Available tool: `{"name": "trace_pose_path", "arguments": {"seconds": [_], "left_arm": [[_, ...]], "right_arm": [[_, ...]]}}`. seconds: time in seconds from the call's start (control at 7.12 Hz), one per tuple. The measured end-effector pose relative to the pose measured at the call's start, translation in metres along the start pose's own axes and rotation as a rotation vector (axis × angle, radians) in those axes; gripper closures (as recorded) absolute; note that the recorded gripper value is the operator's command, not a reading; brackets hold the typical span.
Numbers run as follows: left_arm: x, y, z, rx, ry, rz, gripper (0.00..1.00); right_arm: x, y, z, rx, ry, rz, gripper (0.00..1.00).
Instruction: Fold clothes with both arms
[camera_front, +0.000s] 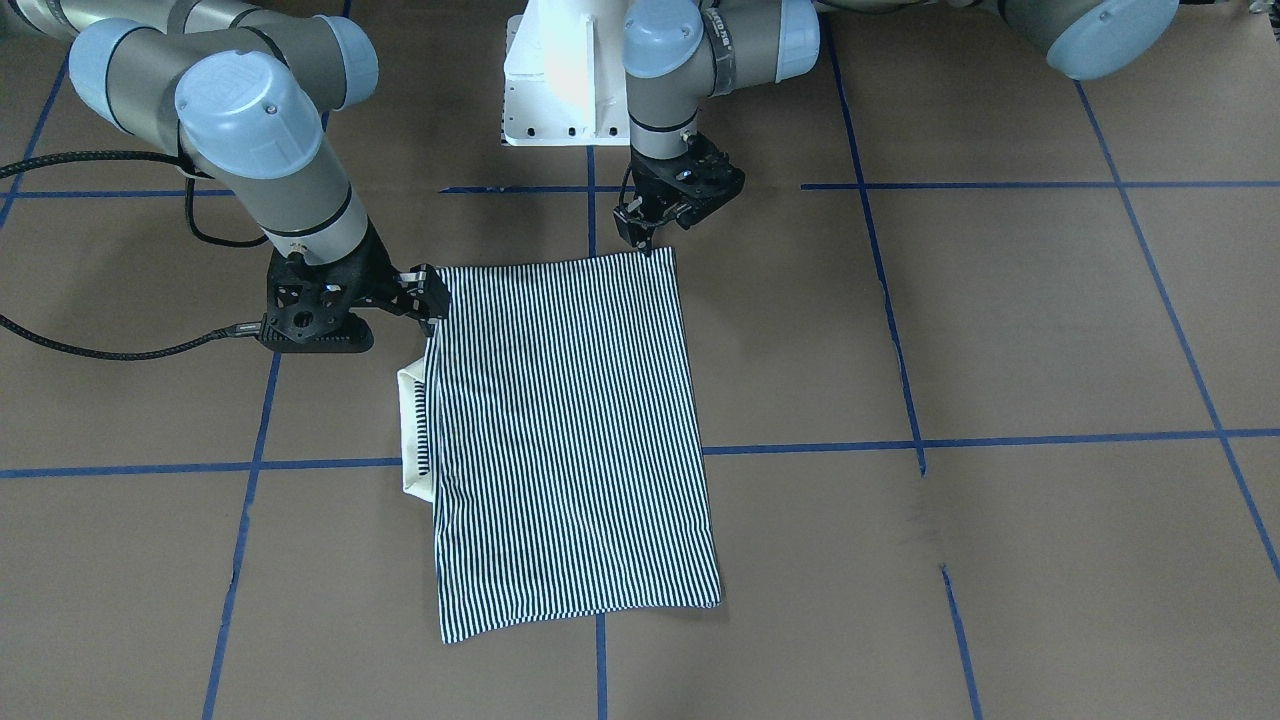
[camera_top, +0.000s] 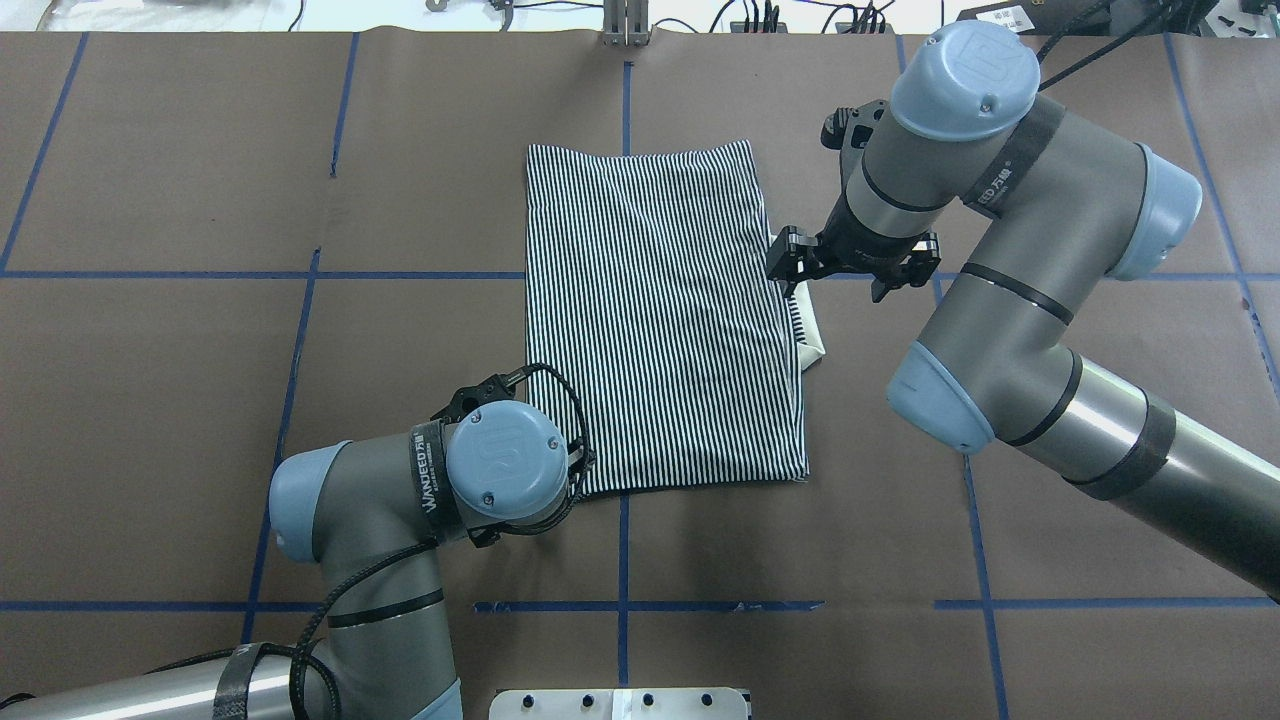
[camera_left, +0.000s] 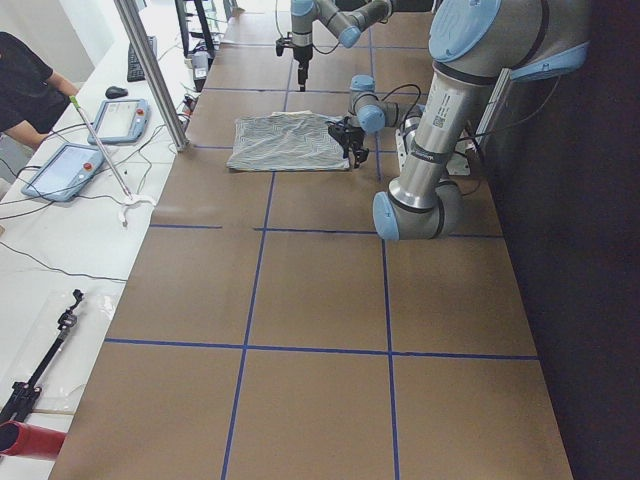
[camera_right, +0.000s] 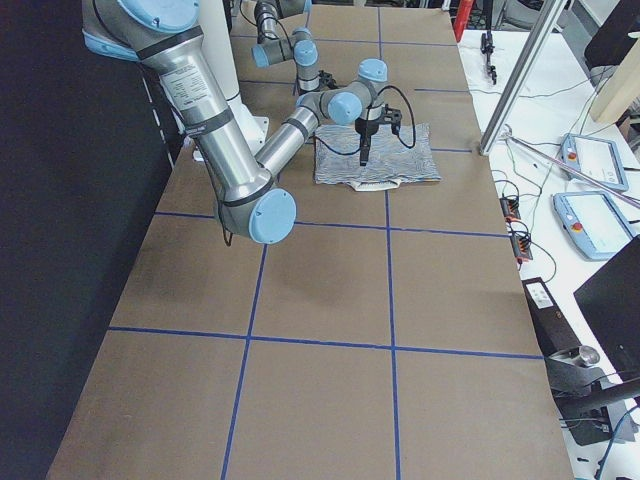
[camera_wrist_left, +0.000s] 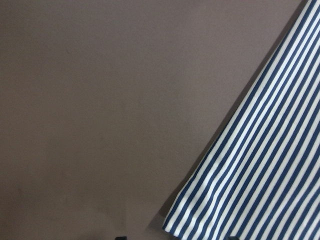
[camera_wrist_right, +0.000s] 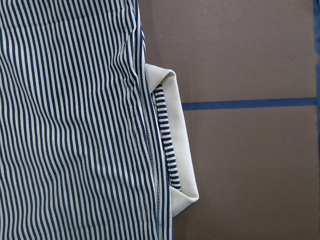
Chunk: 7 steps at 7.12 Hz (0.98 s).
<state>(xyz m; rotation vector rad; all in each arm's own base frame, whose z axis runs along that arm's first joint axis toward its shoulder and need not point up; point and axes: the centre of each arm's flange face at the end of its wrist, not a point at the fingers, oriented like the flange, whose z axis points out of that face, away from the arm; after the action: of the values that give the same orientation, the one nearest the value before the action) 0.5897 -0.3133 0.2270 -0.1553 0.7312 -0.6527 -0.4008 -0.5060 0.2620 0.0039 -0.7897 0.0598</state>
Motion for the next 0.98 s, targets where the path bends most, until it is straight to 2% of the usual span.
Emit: {"name": "trace_pose_path", "arguments": {"seconds": [0.56, 0.98], "left_arm": [[0.006, -0.01, 0.008, 0.047, 0.019, 0.046, 0.27], [0.009, -0.013, 0.023, 0.052, 0.025, 0.05, 0.3]], "right_arm": [[0.001, -0.001, 0.001, 0.0, 0.003, 0.001, 0.0], [0.001, -0.001, 0.002, 0.0, 0.004, 0.002, 0.0]]}}
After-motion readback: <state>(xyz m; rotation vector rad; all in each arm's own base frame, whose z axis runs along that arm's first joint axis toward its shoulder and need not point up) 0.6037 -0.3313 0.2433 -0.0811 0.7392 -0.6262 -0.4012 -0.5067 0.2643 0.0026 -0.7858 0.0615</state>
